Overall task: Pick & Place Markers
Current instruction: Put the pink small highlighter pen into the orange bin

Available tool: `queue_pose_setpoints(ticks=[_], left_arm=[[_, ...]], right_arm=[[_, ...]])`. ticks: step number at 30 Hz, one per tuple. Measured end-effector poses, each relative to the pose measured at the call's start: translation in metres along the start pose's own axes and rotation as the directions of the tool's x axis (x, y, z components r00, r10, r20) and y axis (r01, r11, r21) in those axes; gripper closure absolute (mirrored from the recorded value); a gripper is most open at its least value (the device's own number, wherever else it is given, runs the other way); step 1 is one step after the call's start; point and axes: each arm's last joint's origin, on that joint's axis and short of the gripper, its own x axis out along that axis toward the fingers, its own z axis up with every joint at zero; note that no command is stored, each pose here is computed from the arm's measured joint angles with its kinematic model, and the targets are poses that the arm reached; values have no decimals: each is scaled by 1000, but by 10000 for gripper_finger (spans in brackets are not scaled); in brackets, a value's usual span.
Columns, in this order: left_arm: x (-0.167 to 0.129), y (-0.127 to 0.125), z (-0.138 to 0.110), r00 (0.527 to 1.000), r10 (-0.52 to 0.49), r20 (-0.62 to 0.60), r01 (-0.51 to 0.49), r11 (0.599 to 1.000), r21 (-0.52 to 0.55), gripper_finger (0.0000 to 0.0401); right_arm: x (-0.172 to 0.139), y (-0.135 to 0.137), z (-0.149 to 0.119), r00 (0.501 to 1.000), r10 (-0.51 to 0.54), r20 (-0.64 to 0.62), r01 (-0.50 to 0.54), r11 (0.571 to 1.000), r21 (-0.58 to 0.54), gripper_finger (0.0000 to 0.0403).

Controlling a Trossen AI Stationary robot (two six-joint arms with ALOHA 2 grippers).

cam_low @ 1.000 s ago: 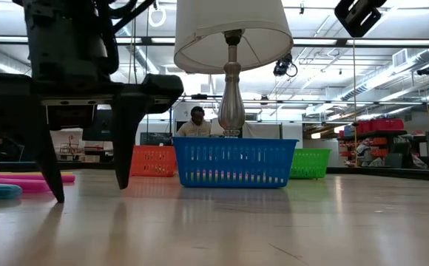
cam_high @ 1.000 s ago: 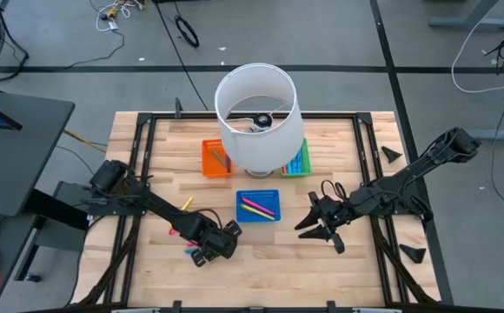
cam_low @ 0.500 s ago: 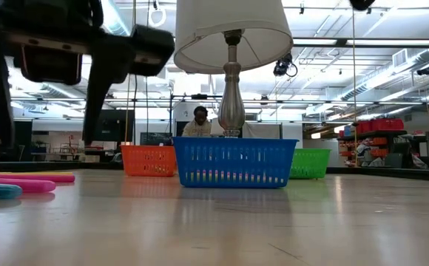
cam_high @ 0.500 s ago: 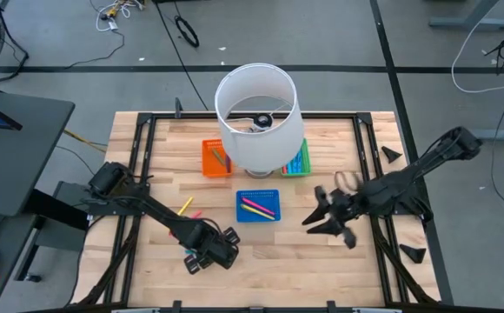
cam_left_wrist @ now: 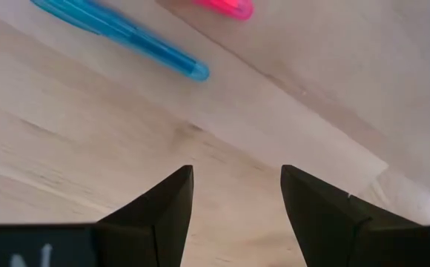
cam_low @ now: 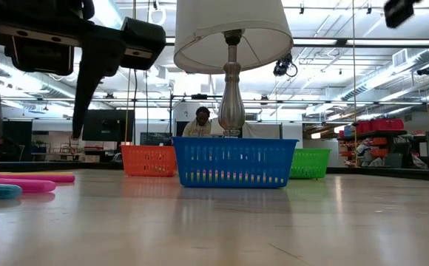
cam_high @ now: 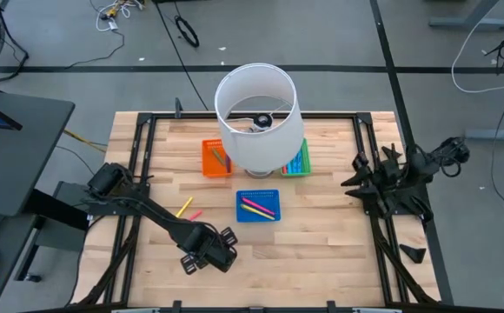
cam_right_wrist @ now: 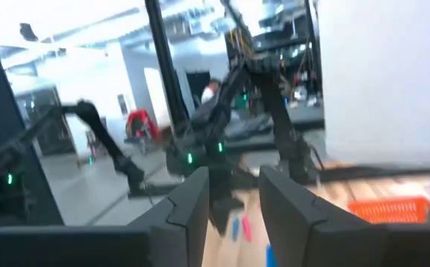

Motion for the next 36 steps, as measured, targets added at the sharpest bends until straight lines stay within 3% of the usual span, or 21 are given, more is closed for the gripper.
queue_pose_setpoints(ticks=[6, 10, 19, 22, 28, 36], left_arm=[[0, 0, 0, 1000, 0, 0, 0, 1000, -14, 191], [0, -1, 0, 1000, -1, -2, 1, 1000, -17, 191], [0, -3, 0, 1000, -14, -8, 13, 1000, -23, 191], [0, -4, 0, 1000, -15, -11, 14, 1000, -23, 191], [0, -5, 1, 1000, -17, -10, 17, 999, -29, 191], [0, -5, 1, 1000, -17, -11, 16, 999, -29, 191]], right_arm=[[-32, -10, -9, 998, -12, -54, 10, 1000, -22, 284], [-36, -13, -8, 993, -69, -98, 63, 996, -59, 284], [-33, -12, -9, 996, -62, -57, 61, 998, -32, 284], [-28, -11, -11, 998, -45, 45, 45, 999, 10, 284], [-15, -12, -40, 992, -34, 125, 26, 998, 65, 284], [-9, -14, -71, 995, -3, 101, -8, 994, 106, 284]])
